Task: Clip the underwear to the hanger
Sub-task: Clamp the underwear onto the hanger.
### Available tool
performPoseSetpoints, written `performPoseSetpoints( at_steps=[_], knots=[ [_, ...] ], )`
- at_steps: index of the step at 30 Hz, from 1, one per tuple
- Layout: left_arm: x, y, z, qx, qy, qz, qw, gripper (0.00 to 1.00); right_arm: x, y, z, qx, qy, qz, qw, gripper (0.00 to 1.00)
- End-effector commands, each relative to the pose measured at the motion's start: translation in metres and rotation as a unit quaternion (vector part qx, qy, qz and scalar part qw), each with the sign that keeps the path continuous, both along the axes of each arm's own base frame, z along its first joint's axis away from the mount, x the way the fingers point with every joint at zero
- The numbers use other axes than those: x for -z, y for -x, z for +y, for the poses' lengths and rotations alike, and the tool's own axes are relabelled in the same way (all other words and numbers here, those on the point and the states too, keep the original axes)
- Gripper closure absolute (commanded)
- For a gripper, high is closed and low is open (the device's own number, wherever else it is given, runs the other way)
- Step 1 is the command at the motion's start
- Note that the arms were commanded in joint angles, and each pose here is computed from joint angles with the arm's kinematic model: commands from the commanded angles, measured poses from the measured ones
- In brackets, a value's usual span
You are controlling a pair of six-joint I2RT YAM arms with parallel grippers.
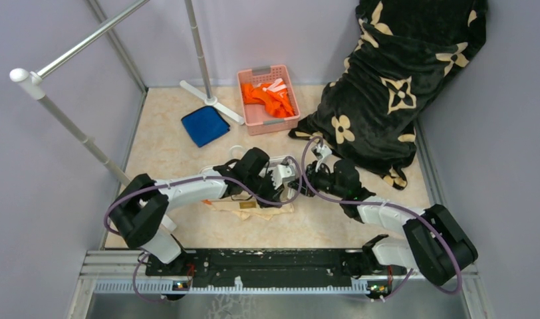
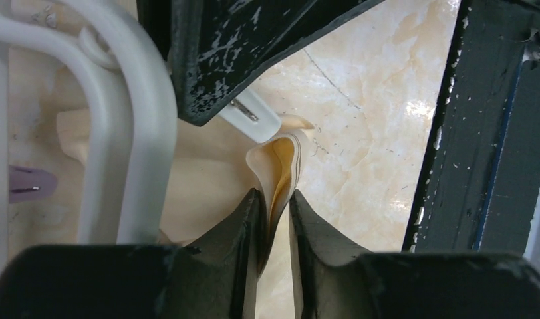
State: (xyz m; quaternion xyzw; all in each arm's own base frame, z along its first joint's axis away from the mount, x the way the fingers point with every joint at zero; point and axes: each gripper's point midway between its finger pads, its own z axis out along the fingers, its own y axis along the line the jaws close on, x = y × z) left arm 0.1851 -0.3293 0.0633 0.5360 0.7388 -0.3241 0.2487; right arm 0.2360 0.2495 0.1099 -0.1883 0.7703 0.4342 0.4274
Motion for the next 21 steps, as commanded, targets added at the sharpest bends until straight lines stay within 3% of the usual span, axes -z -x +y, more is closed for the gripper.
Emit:
performPoseSetpoints(
  at_steps=[1, 6, 13, 19, 21],
  knots=[
    [0.000, 0.011, -0.010, 0.036, 0.024, 0.012, 0.999, 0.70, -0.024, -0.012, 0.010, 0.001, -0.020, -0.036, 0.999, 0.92],
    [0.013, 0.011, -0.008, 0.033, 0.004, 0.020, 0.999, 0.63, -0.025, -0.012, 0.010, 0.001, -0.021, -0.038, 0.999, 0.92],
    [0.007, 0.010, -0.011, 0.039, 0.023, 0.007, 0.999, 0.64, -0.027, -0.011, 0.012, -0.004, -0.023, -0.038, 0.999, 0.92],
    [0.003, 0.005, -0.012, 0.027, 0.030, -0.003, 0.999, 0.97, -0.031, -0.007, 0.014, -0.016, -0.032, -0.038, 0.999, 0.92],
    [0.000, 0.004, -0.013, 0.023, 0.036, -0.008, 0.999, 1.00, -0.036, -0.003, 0.016, -0.027, -0.042, -0.043, 0.998, 0.92]
  ],
)
